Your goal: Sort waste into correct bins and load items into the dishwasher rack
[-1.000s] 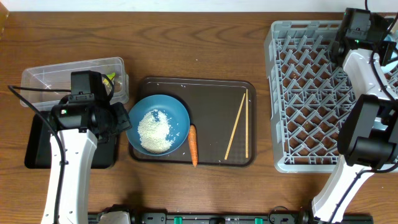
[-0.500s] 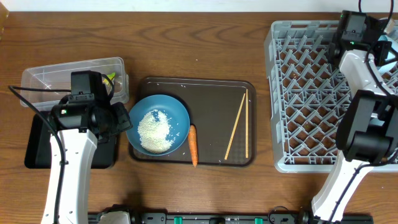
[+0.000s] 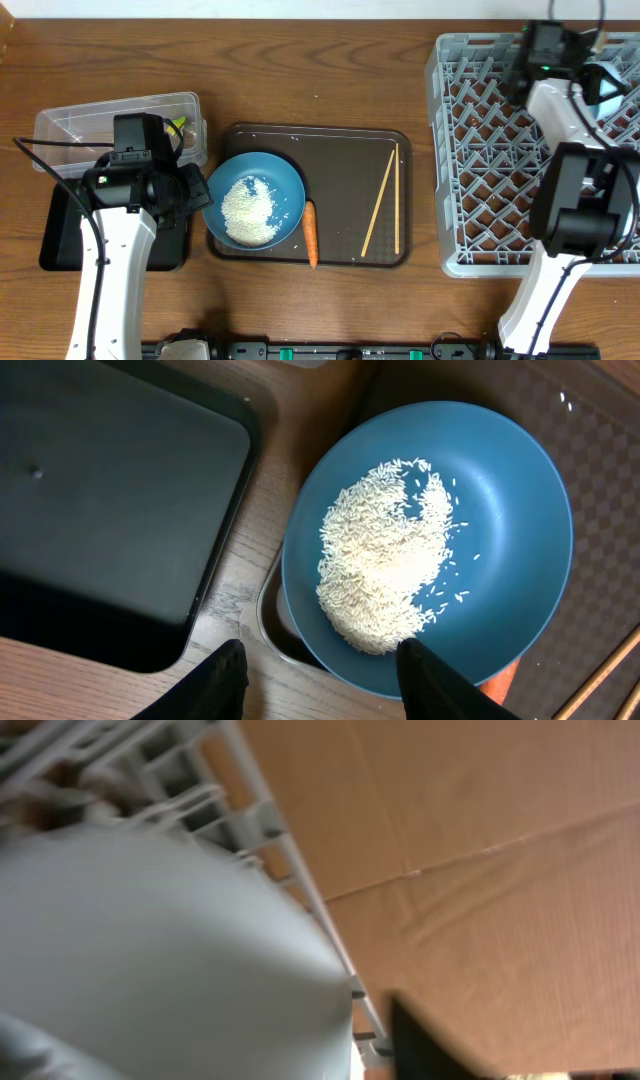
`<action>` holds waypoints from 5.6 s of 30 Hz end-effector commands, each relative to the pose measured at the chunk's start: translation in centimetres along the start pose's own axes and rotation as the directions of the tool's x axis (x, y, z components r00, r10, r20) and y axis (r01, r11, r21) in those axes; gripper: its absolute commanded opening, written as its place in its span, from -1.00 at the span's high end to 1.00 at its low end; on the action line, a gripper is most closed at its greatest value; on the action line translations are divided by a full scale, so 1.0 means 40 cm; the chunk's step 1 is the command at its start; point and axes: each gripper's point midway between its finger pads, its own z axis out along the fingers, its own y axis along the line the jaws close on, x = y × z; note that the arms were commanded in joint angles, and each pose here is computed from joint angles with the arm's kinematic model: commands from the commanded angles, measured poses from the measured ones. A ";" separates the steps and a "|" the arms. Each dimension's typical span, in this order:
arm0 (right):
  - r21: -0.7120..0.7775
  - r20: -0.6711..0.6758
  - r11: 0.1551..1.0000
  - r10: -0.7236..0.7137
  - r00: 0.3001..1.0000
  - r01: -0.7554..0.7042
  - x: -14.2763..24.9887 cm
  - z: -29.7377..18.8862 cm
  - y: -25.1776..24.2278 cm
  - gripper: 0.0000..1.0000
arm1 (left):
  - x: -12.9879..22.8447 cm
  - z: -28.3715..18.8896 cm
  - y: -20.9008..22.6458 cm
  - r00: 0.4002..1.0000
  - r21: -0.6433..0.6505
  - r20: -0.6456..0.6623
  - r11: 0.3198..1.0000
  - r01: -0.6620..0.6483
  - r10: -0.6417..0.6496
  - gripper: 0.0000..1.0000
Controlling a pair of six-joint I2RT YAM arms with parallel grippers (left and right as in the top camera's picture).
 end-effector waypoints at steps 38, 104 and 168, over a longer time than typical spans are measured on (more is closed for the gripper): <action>-0.998 0.058 0.018 -0.146 0.988 0.062 0.245 -0.923 0.000 -0.45 | -0.005 -0.004 0.001 1.000 0.001 0.005 1.000 0.009 -0.009 -0.01; -0.970 0.045 0.212 -0.308 0.950 0.115 0.444 -0.788 -0.009 0.98 | -0.004 -0.004 0.001 1.000 0.002 0.004 1.000 0.009 -0.009 -0.03; -0.945 -0.105 0.317 -0.534 0.839 0.084 0.641 -0.834 0.391 0.83 | -0.004 -0.004 0.001 1.000 0.002 0.004 1.000 0.009 -0.009 -0.03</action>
